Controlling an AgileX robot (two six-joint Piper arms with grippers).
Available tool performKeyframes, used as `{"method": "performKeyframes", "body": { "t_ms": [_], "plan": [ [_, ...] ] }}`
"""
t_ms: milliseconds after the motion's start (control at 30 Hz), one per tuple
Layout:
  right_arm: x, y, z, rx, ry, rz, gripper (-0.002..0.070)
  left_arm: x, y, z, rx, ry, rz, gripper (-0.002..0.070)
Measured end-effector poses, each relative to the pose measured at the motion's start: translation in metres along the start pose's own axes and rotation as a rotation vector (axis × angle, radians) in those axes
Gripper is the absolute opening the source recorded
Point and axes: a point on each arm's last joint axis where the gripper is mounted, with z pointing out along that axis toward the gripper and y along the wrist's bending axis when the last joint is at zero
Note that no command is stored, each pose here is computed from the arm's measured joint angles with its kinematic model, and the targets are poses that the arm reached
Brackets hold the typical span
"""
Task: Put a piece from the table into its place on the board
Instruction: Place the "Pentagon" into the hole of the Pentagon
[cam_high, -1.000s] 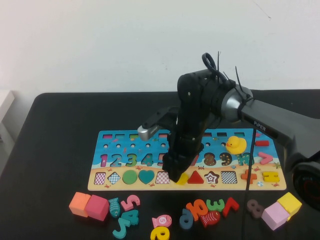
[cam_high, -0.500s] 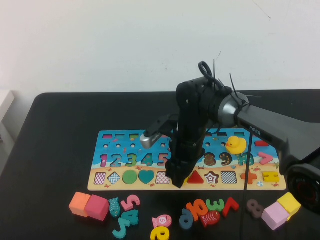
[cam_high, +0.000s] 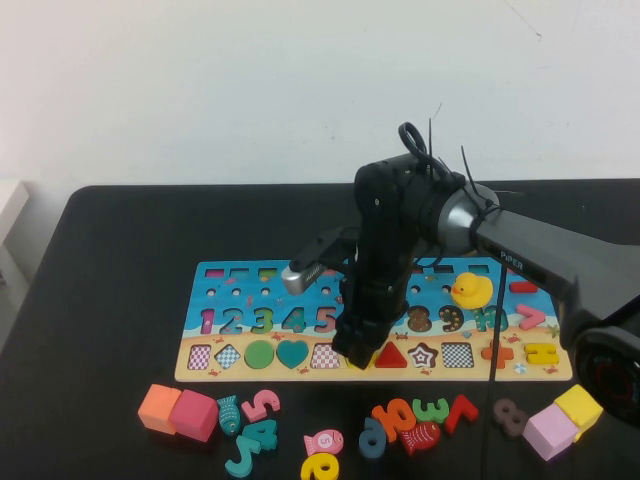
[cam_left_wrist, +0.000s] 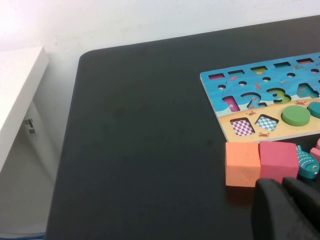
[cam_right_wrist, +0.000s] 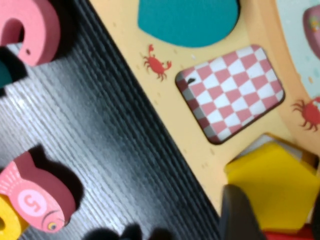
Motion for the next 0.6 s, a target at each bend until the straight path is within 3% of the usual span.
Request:
{"method": "performKeyframes", "body": {
  "t_ms": [333,600],
  "plan": [
    [-0.0002,-0.0001,0.0000,0.001,-0.002,-0.033,0.0253,0.0000,0.0000,0.0000,0.000,0.000,0.000,-0.0001],
    [-0.0002,-0.0001,0.0000,0.001,-0.002,-0.053,0.0235,0.0000,0.0000,0.0000,0.000,0.000,0.000,-0.0001]
  ]
}}
